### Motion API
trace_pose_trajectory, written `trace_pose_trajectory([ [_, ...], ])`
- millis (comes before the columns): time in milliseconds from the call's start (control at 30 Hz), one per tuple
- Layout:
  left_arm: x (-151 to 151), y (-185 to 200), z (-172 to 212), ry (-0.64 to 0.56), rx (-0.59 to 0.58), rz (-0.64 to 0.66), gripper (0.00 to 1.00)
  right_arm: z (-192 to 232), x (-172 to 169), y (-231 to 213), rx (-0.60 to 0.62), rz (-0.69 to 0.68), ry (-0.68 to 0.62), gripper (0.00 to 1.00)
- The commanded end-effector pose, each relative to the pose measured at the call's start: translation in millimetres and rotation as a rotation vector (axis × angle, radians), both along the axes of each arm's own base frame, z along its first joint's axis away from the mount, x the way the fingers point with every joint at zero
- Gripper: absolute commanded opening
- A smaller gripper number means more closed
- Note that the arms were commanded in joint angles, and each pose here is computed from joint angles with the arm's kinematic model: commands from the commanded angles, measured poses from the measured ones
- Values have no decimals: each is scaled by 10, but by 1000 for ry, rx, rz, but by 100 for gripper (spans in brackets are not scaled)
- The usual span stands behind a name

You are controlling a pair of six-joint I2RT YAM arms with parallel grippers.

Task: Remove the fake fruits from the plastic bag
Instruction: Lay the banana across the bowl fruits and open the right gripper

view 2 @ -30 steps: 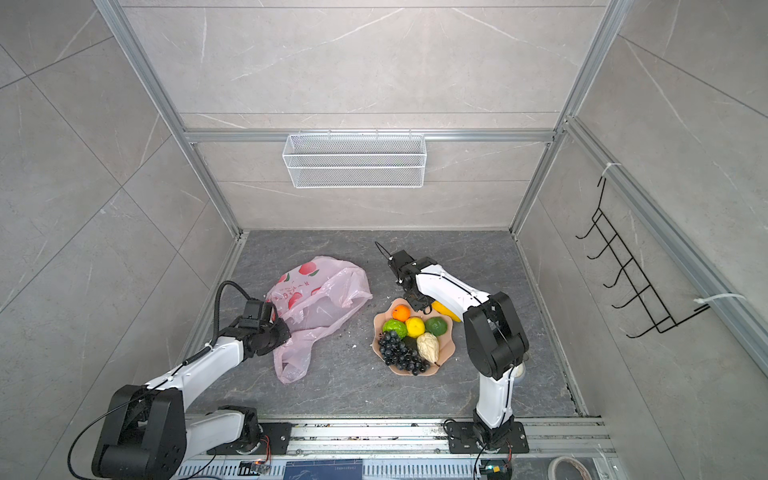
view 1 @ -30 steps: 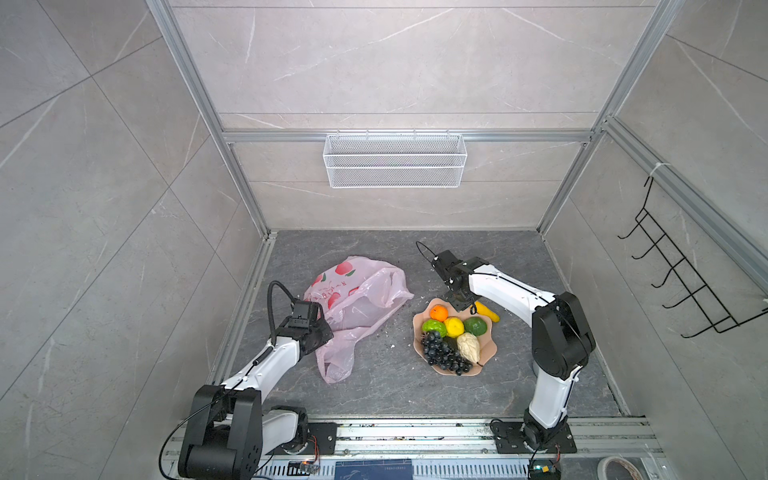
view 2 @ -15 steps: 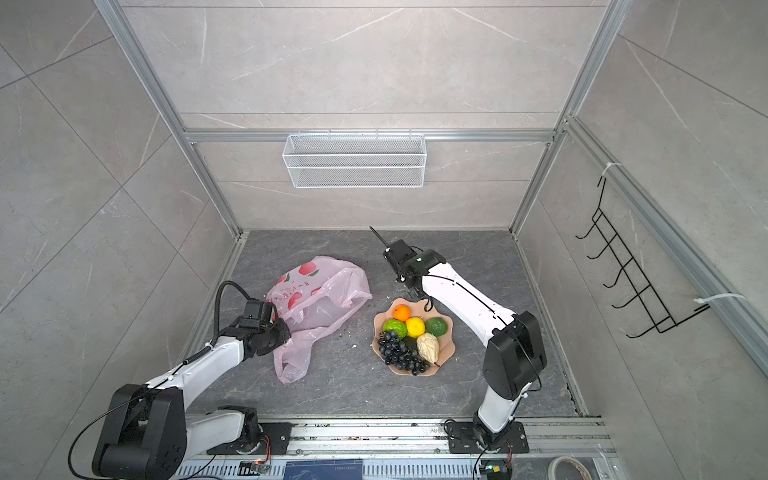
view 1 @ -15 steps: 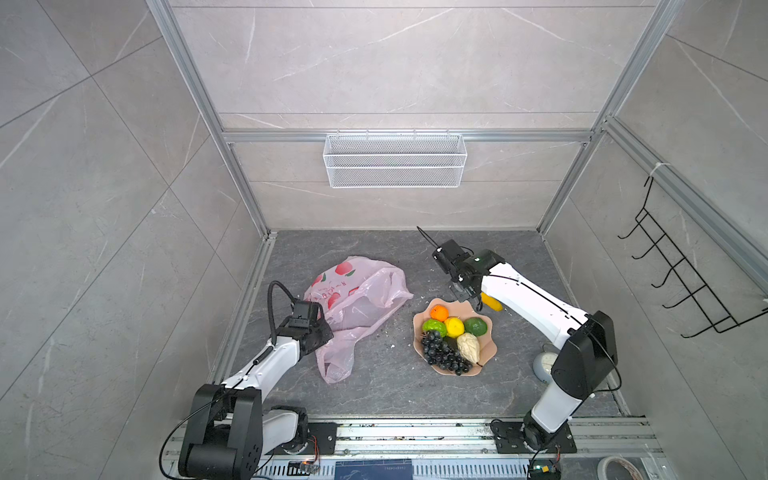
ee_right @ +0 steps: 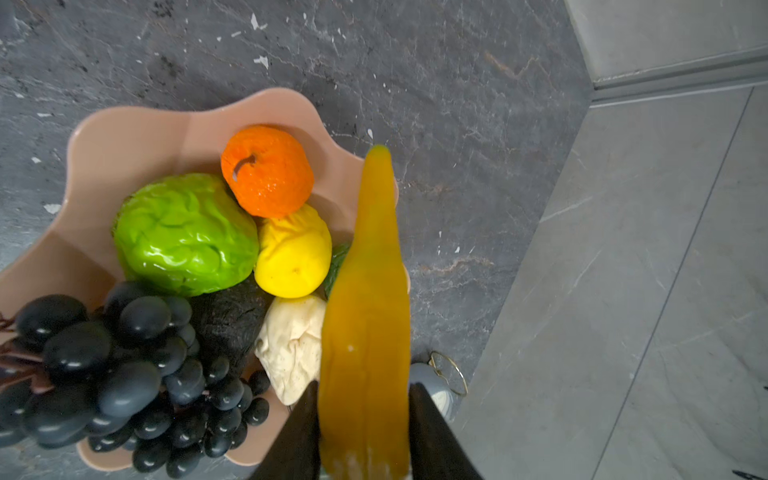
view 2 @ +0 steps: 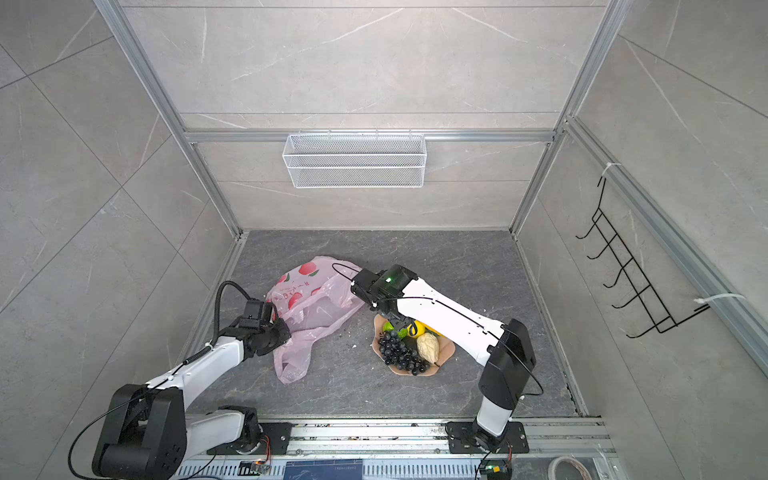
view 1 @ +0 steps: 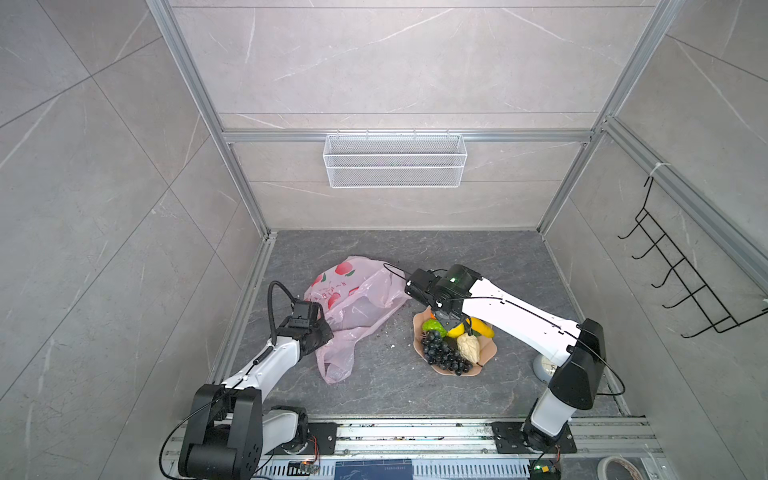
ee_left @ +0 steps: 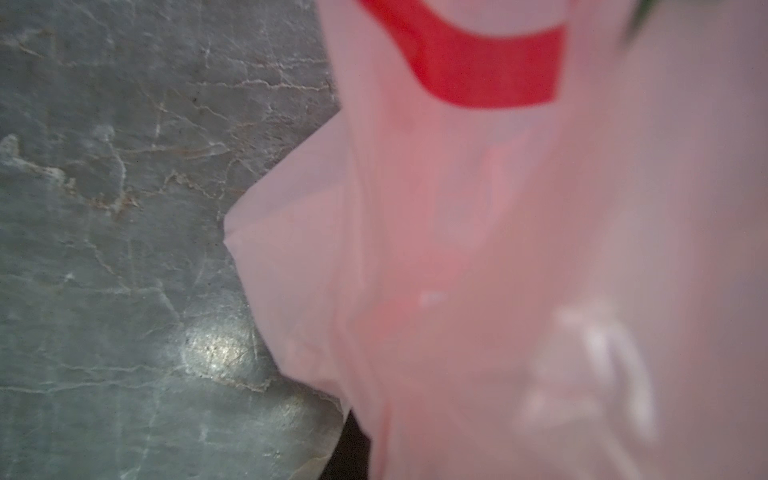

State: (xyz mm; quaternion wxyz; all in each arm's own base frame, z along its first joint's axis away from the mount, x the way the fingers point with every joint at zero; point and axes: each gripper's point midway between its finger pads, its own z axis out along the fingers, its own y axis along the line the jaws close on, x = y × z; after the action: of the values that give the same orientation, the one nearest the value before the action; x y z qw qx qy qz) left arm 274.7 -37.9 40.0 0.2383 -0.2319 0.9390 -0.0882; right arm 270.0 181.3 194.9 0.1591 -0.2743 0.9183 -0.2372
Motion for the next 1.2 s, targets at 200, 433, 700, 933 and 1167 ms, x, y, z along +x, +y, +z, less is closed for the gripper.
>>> trace_pose_trajectory([
  [200,56,-10,65,-27,8,-18,10,-361,-104,118,18,-18,82,36],
  [433,62,-12,73,-30,8,-19,10,-558,-84,196,20,-7,111,40],
  [700,60,-14,74,-30,7,-21,10,-591,-69,248,49,2,111,48],
  [933,75,-13,70,-30,9,-19,10,-325,-91,159,85,-15,60,62],
  [1167,289,-152,253,-27,-64,7,8,223,-91,-104,106,-34,-102,69],
])
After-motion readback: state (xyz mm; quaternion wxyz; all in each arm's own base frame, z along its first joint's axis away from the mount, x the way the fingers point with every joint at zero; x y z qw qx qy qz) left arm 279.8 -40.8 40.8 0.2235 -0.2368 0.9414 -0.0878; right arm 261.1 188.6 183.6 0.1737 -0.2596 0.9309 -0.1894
